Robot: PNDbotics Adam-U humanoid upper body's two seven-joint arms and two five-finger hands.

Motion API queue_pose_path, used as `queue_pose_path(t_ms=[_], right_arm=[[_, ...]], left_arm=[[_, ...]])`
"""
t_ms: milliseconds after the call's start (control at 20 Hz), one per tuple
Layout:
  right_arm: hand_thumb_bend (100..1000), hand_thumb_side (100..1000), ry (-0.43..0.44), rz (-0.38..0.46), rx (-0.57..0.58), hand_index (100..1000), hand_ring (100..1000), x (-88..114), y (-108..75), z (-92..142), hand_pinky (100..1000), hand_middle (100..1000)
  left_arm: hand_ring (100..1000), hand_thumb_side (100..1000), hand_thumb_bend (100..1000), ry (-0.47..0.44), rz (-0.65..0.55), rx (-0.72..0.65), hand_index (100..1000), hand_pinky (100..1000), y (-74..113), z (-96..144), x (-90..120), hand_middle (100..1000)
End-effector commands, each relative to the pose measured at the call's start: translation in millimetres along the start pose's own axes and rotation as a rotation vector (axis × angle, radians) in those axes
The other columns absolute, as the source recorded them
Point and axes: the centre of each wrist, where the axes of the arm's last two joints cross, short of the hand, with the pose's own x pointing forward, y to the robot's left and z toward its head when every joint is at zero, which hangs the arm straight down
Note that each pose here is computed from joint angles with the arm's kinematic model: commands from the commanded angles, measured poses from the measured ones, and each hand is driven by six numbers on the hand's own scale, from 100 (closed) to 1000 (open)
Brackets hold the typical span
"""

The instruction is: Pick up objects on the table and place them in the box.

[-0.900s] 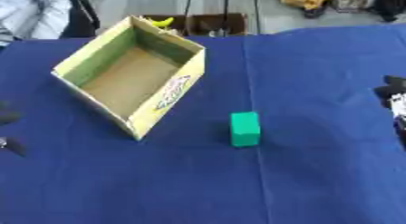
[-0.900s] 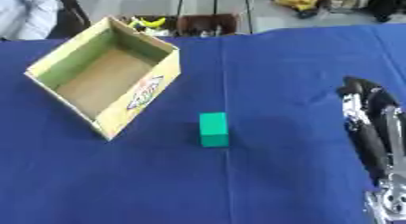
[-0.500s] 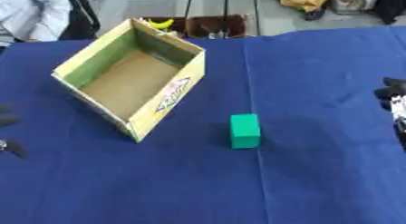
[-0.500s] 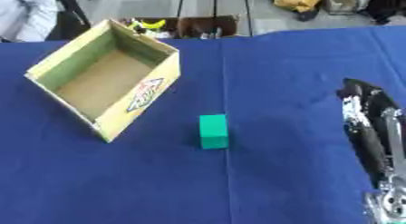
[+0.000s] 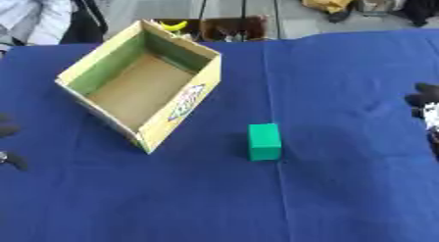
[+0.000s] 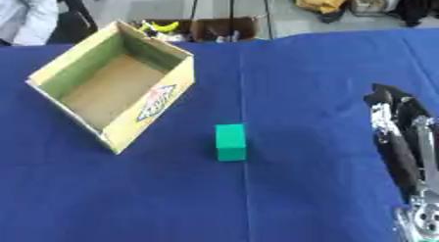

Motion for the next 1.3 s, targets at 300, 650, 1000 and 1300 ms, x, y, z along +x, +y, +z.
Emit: queue_pose_path(t_ms=[300, 650, 1000, 1300], right_arm=[[207, 964, -0.211, 0.268, 0.149, 853, 814, 37, -22.4, -41, 805, 731], [393, 969, -0.293, 0.439, 0.259, 875, 828, 60, -21.1, -61, 810, 754], [595, 945, -0.344, 0.558, 0.392, 905, 858, 63, -4.2, -72, 837, 782], [678, 904, -0.321, 0.61, 0.505, 974, 886, 56, 9.2, -78, 865, 813]], left_arm=[[708, 955, 156, -0.019, -0.007, -0.004, 888, 312, 2.9, -2, 5, 708], [709, 954, 153, -0.017, -0.003, -0.014, 888, 312, 1.6, -1, 4, 708], [709, 954, 149, -0.014, 0.0, -0.022, 888, 311, 0.9, -1, 4, 708], [709, 952, 148, -0.012, 0.002, -0.026, 888, 311, 0.5, 0, 3, 707]])
